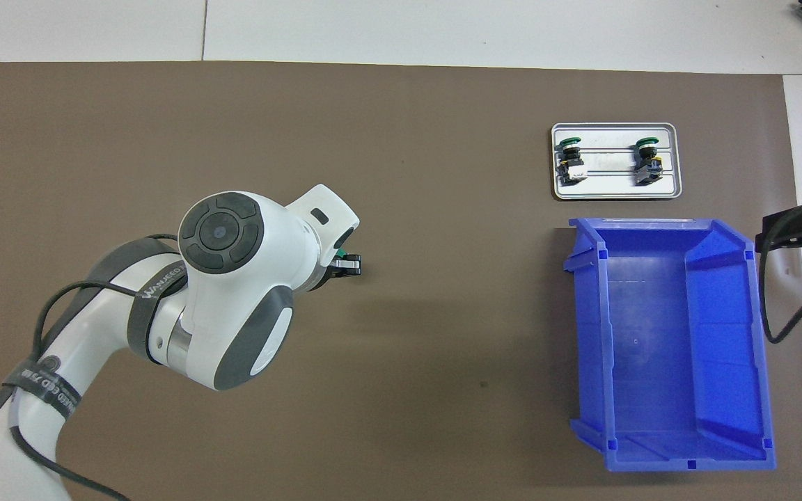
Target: Place and press button with both arms
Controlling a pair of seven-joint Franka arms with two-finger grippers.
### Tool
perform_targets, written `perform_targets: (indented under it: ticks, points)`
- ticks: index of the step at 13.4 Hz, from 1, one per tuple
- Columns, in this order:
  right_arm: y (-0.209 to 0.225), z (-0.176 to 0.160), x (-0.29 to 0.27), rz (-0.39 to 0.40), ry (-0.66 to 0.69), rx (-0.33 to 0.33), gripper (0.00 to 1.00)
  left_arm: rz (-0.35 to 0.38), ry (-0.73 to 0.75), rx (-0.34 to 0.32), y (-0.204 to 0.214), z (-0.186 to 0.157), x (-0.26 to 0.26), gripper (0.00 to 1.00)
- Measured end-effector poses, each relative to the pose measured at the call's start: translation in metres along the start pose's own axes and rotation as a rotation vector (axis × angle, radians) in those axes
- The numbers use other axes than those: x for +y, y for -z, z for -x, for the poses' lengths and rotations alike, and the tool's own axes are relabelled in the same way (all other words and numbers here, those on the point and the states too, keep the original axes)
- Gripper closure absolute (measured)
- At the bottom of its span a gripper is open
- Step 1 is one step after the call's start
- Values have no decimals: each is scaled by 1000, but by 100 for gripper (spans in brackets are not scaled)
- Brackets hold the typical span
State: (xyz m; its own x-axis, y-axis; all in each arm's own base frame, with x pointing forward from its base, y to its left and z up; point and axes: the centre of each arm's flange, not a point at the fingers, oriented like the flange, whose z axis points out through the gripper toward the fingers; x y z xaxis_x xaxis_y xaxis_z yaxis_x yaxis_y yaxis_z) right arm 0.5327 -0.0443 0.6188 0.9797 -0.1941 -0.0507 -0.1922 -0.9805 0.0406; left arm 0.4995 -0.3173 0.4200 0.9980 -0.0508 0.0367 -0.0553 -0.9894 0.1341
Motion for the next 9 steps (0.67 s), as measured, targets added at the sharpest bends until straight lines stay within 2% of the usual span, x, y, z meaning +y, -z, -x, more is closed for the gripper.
perform_targets:
  ticks: [9]
  points:
    - [-2,1,9,1,-17,-16,0,15,22,42,-33,-15,-4,99]
